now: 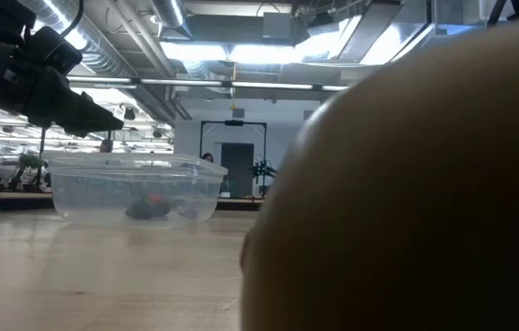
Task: Pick and placing Produce into tupperware
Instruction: Put the right black cherry into the transparent bin
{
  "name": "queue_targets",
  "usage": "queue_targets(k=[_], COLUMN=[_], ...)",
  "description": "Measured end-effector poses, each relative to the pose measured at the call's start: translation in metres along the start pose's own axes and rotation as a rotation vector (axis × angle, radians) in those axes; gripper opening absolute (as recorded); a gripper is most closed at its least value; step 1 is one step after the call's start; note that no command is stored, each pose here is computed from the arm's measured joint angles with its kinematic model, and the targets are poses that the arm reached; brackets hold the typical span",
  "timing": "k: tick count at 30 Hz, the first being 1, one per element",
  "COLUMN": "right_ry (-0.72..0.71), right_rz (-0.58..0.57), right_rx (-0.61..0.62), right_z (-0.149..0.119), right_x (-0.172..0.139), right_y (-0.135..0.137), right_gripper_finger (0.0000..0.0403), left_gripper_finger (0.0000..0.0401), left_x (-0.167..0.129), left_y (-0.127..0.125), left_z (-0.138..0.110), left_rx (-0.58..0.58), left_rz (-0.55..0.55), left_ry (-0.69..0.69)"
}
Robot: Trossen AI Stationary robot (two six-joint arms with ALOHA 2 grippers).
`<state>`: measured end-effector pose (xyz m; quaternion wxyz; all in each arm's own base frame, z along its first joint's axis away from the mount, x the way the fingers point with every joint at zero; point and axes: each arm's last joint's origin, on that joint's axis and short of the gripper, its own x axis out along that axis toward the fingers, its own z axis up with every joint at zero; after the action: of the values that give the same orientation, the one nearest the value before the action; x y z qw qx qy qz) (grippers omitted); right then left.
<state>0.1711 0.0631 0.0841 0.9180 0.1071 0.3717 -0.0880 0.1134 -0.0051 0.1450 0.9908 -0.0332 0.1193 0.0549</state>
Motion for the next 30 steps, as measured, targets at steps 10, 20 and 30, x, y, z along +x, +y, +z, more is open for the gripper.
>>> queue_targets(k=[10,20,30], right_ry=[-0.009,-0.016,-0.031], right_rz=[0.002,0.004,-0.016], right_rx=[0.006,0.011,0.064], right_z=[0.0008,0.0014,0.0020], right_x=[0.0000,0.0000,0.0000], right_y=[0.0004,0.0007,0.0002], right_gripper_finger=[0.0104,0.0094,0.0090], left_gripper_finger=[0.0162,0.0170,0.0161], left_x=[0.0000,0.0000,0.0000], left_y=[0.0000,0.0000,0.0000], left_z=[0.0000,0.0000,0.0000], left_rx=[0.000,0.000,0.000], left_rz=[0.000,0.000,0.000], left_ry=[0.000,0.000,0.000])
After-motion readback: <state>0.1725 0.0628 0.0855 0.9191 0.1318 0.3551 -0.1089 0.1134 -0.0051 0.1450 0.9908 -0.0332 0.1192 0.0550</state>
